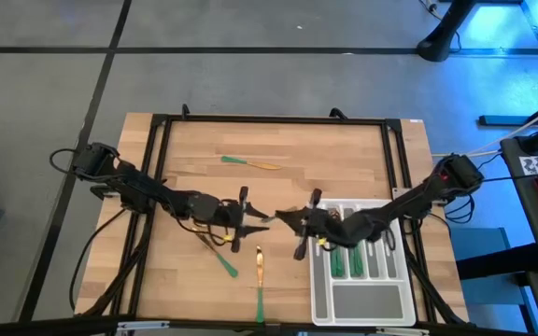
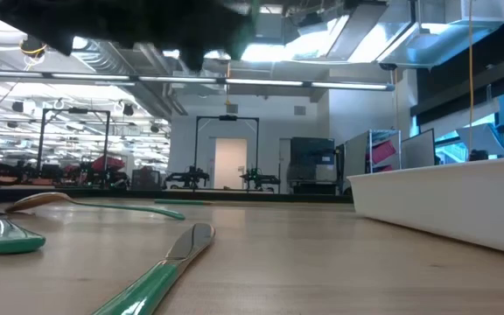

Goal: Sort silverware
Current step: Put the middle right green knife into the silverware rack

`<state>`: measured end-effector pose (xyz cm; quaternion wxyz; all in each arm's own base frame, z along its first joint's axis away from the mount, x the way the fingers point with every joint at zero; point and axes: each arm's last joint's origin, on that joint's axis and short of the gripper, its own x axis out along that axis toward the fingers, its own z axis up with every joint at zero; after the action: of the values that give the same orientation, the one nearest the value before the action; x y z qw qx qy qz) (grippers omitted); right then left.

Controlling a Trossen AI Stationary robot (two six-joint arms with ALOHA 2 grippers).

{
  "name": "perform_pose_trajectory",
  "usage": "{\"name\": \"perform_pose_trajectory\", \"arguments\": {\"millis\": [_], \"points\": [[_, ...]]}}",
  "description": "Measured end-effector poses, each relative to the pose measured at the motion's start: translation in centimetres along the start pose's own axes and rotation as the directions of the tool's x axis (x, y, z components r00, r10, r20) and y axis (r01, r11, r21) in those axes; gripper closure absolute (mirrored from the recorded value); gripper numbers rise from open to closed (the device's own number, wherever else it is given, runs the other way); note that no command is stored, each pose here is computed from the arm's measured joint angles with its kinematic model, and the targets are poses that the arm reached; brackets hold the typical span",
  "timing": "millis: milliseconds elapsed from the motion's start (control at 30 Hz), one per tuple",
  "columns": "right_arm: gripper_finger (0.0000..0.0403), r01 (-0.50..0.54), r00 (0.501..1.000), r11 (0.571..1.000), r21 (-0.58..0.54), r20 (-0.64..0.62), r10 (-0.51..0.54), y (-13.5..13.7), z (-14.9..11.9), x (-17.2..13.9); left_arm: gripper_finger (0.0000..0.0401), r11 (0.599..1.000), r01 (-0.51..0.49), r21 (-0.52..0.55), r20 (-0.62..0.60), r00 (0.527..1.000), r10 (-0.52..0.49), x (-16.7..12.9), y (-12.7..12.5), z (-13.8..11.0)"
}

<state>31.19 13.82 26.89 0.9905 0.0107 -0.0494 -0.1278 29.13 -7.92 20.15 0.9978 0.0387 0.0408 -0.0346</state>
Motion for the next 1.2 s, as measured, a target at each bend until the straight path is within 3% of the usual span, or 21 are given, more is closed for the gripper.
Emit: {"name": "perform_pose_trajectory", "arguments": {"millis": [133,233,333,433,533,633,767,933,1133,1200], "points": [[0.0400,0.092,0.992,0.996,-0.004,-0.088,-0.092,-0.1,0.9,-1.7,0.0229,0.998,-0.056,-0.017,-0.165,0.985,0.052,-0.1,0.1,-1.6],[0.0400,0.116,0.976,0.990,0.078,-0.193,-0.099,-0.8,2.2,-3.0,0.0210,0.993,-0.119,-0.013,-0.246,0.963,0.112,-0.3,0.3,-2.5],[0.0401,0.169,0.923,0.973,0.158,-0.373,-0.099,-1.9,3.8,-4.1,0.0204,0.986,-0.167,0.000,-0.270,0.949,0.160,-0.4,0.4,-2.8],[0.0401,0.257,0.788,0.948,0.188,-0.609,-0.093,-2.9,4.7,-5.3,0.0204,0.985,-0.171,0.000,-0.265,0.950,0.165,-0.4,0.4,-2.7],[0.0401,0.385,0.570,0.896,0.220,-0.821,-0.043,-4.0,5.0,-6.4,0.0204,0.986,-0.169,0.007,-0.266,0.950,0.164,-0.4,0.4,-2.7],[0.0401,0.466,0.386,0.864,0.193,-0.923,-0.002,-4.3,4.3,-7.6,0.0203,0.985,-0.170,0.008,-0.269,0.949,0.166,-0.4,0.4,-2.7],[0.0402,0.543,0.251,0.812,0.212,-0.964,0.084,-3.7,3.9,-9.6,0.0203,0.985,-0.170,0.012,-0.287,0.943,0.166,-0.5,0.4,-2.9],[0.0402,0.705,0.078,0.705,0.077,-0.996,0.030,-3.5,3.6,-12.3,0.0203,0.986,-0.169,0.010,-0.330,0.930,0.163,-0.7,0.3,-3.4],[0.0402,0.807,0.010,0.590,0.001,-1.000,-0.011,-3.8,2.7,-14.0,0.0203,0.986,-0.167,0.023,-0.360,0.919,0.164,-0.8,0.3,-3.7],[0.0402,0.829,0.009,0.559,0.006,-1.000,-0.002,-4.4,1.8,-14.4,0.0203,0.986,-0.165,0.027,-0.358,0.919,0.164,-0.8,0.3,-3.7]]}}
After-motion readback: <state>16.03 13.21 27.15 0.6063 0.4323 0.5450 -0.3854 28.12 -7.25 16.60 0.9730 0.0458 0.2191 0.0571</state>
